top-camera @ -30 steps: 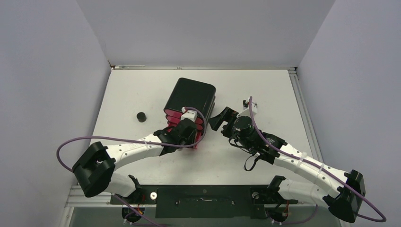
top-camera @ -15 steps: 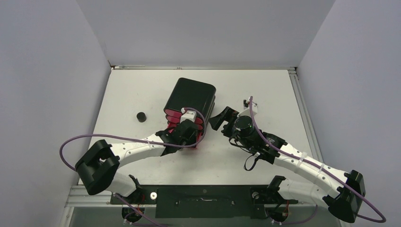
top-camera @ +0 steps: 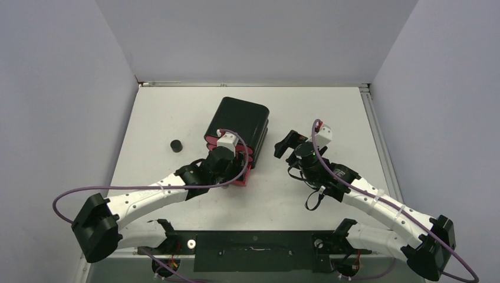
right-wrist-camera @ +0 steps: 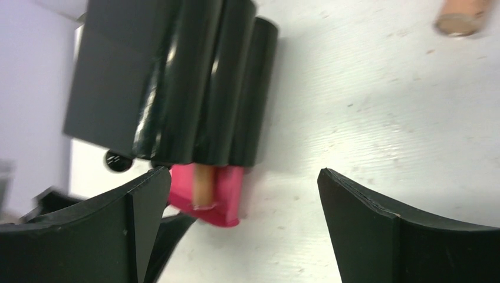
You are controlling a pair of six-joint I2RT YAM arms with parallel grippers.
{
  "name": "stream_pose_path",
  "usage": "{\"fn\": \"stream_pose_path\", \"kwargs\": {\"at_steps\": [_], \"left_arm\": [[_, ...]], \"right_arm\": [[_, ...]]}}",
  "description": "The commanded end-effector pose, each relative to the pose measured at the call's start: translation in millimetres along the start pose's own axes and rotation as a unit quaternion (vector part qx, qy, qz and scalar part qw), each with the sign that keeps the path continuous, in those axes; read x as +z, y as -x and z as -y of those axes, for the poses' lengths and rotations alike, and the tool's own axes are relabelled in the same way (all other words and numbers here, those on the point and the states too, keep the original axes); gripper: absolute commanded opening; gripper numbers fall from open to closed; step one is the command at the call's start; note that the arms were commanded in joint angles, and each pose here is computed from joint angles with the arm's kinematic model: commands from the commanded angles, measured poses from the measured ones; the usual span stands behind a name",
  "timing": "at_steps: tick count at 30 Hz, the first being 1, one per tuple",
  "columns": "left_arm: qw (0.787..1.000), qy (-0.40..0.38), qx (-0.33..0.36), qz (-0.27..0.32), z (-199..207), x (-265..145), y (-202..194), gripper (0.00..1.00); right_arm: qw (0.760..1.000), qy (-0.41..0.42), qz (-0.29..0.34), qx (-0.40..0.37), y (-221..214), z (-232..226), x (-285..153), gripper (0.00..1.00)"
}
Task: Organize the makeup
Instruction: Place the makeup in the drawer, then pick up the makeup from the center of the board.
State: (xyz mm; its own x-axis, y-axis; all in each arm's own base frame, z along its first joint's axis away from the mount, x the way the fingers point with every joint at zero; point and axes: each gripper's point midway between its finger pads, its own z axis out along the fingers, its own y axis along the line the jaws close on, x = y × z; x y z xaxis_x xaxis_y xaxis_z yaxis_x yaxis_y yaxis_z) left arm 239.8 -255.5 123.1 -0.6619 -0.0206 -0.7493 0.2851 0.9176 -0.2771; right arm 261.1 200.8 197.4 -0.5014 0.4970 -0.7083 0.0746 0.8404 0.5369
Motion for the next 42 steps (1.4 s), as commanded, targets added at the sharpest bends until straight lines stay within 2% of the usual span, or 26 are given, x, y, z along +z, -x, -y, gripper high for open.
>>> {"fn": "stream_pose_path", "kwargs": {"at_steps": [1, 7, 12, 19, 28, 31, 37, 42], "left_arm": [[0.999, -0.036, -0.003, 0.007, 7, -18, 3, 0.58], [0.996, -0.073, -0.036, 0.025, 7, -45, 3, 0.61], [0.991, -0.104, -0.068, 0.054, 6, -68, 8, 0.66], [0.985, -0.126, -0.089, 0.079, 3, -93, 16, 0.73], [0.982, -0.138, -0.094, 0.094, -2, -105, 17, 0.82], [0.981, -0.139, -0.099, 0.094, -4, -107, 15, 0.83], [0.979, -0.145, -0.105, 0.094, -4, -109, 13, 0.84], [0.979, -0.145, -0.105, 0.093, -4, -109, 14, 0.85]], "right_arm": [[0.996, -0.05, 0.074, -0.02, 49, 23, -6, 0.95], [0.988, -0.115, 0.094, -0.05, 70, 64, 6, 0.99], [0.987, -0.14, 0.062, -0.053, 74, 93, 28, 1.0], [0.991, -0.122, -0.032, 0.038, 72, 136, 73, 0.9], [0.979, -0.16, -0.109, 0.057, 68, 172, 124, 0.8], [0.978, -0.162, -0.116, 0.059, 69, 176, 138, 0.75], [0.971, -0.206, -0.107, 0.059, 79, 197, 153, 0.74], [0.967, -0.215, -0.122, 0.056, 77, 207, 171, 0.69]]}}
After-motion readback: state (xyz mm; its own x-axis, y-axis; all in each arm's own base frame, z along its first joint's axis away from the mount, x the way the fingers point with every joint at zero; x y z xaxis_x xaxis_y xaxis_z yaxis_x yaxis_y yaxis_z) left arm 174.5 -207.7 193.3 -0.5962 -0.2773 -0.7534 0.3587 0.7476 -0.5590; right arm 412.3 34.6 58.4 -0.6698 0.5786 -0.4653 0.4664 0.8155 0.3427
